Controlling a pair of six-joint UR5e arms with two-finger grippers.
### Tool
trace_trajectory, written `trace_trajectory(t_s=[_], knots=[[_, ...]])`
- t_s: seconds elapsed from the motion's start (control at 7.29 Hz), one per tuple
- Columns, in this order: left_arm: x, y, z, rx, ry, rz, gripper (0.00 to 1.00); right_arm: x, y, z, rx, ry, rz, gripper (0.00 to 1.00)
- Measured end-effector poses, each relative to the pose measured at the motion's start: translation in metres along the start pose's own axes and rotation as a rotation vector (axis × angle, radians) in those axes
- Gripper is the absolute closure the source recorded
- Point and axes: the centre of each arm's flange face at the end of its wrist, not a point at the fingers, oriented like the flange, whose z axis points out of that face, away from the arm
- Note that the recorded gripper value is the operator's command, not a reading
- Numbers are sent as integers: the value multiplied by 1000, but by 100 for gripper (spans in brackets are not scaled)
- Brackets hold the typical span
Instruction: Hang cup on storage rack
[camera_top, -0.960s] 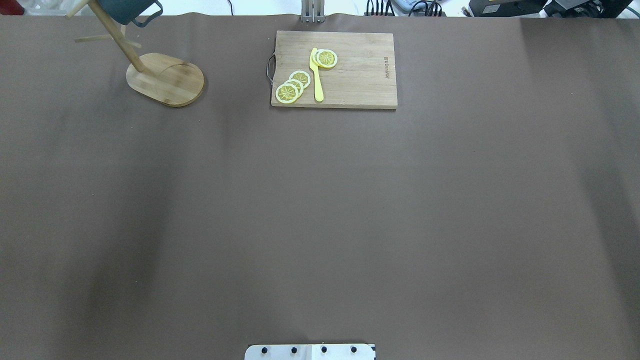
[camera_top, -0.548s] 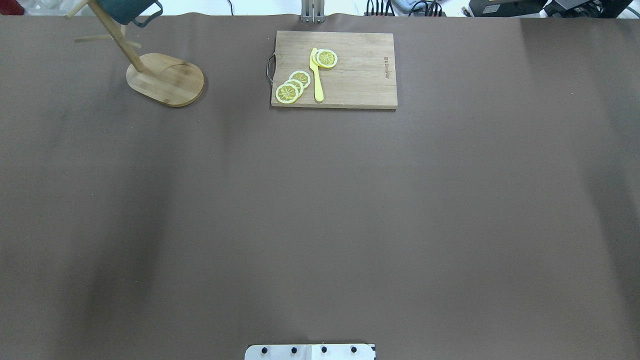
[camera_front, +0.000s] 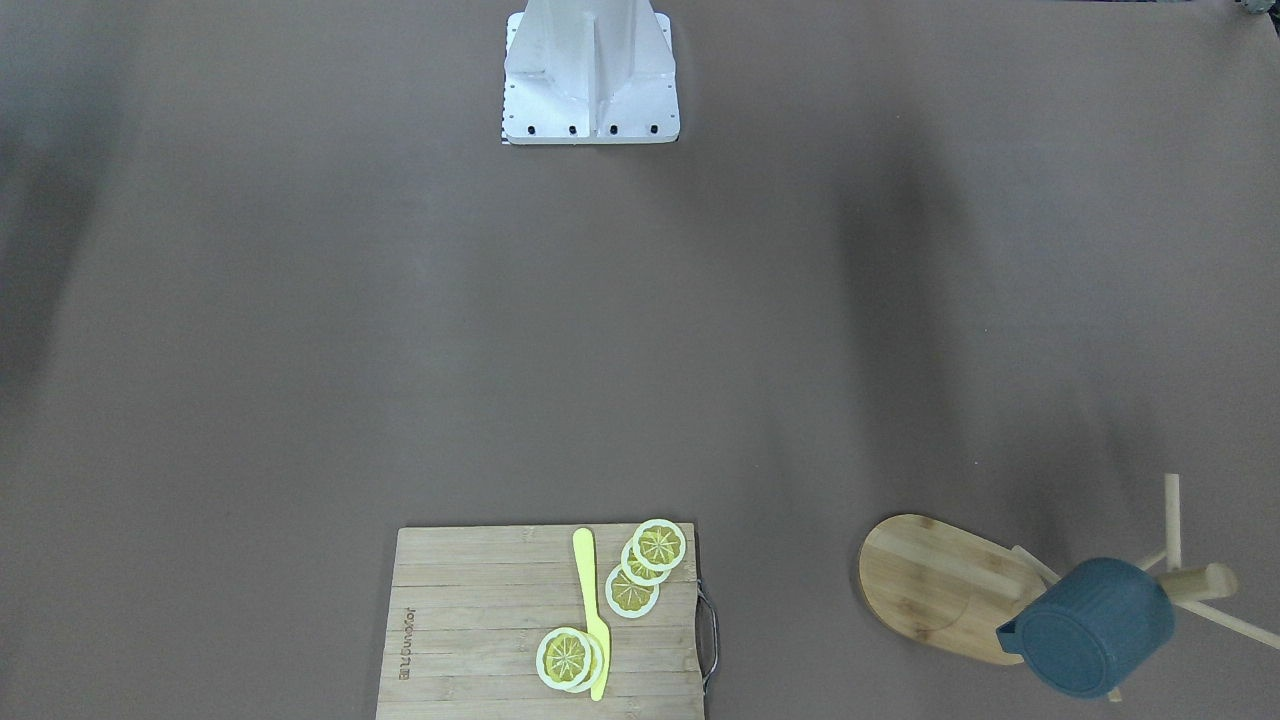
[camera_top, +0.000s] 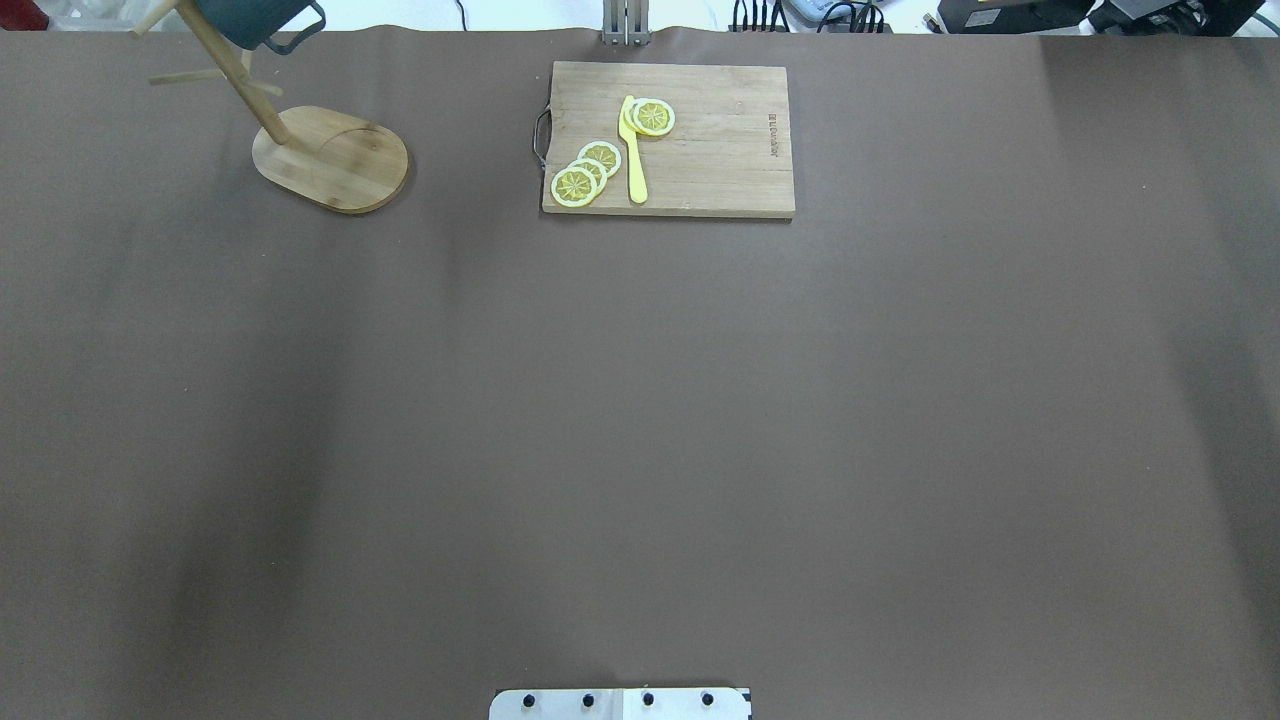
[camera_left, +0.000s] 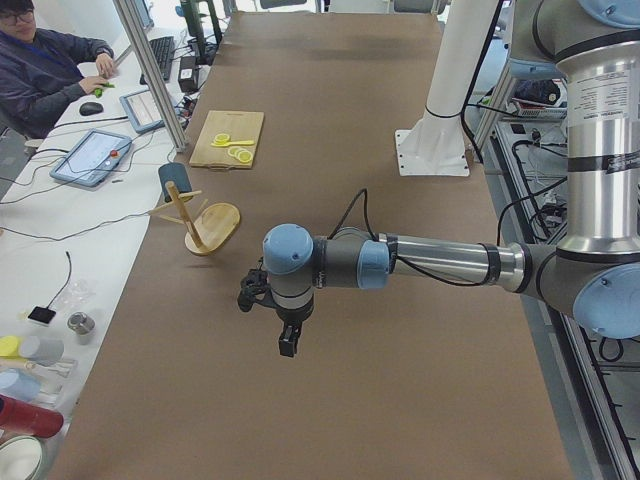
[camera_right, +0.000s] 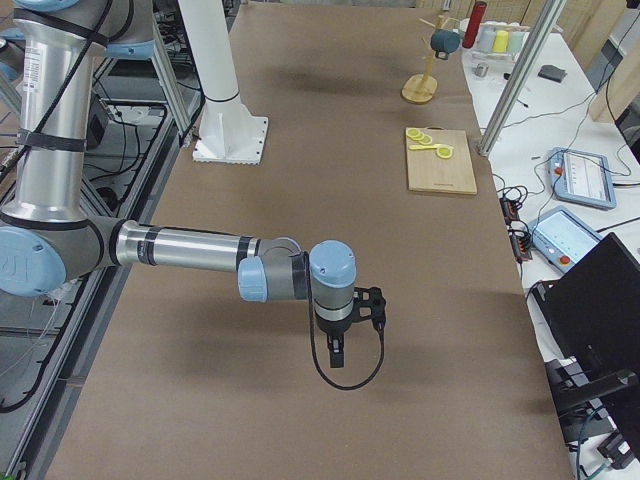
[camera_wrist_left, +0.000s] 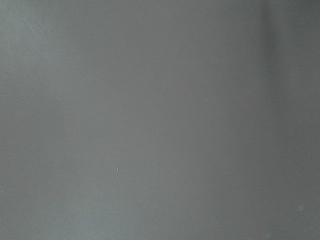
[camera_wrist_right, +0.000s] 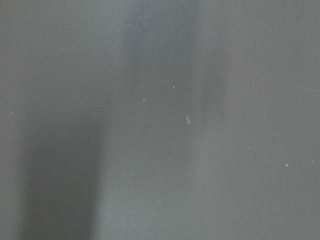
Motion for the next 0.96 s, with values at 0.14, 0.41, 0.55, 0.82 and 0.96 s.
trace_trajectory(t_s=[0.14, 0.41, 0.55, 0.82, 0.96], knots=[[0, 0, 0, 0, 0, 0, 1, 0, 0, 0, -1, -3, 4, 0], [0, 0, 0, -1, 0, -1, 1, 0, 1, 1, -3, -7, 9, 0], [-1, 1, 1, -2, 0, -1, 1, 0, 2, 1, -4, -9, 10, 0], [0, 0, 1, -3, 1, -1, 1, -1, 2, 1, -4, -24, 11, 0], [0, 0, 1, -3, 1, 0, 1, -2, 2, 2, -5, -31, 12, 0]])
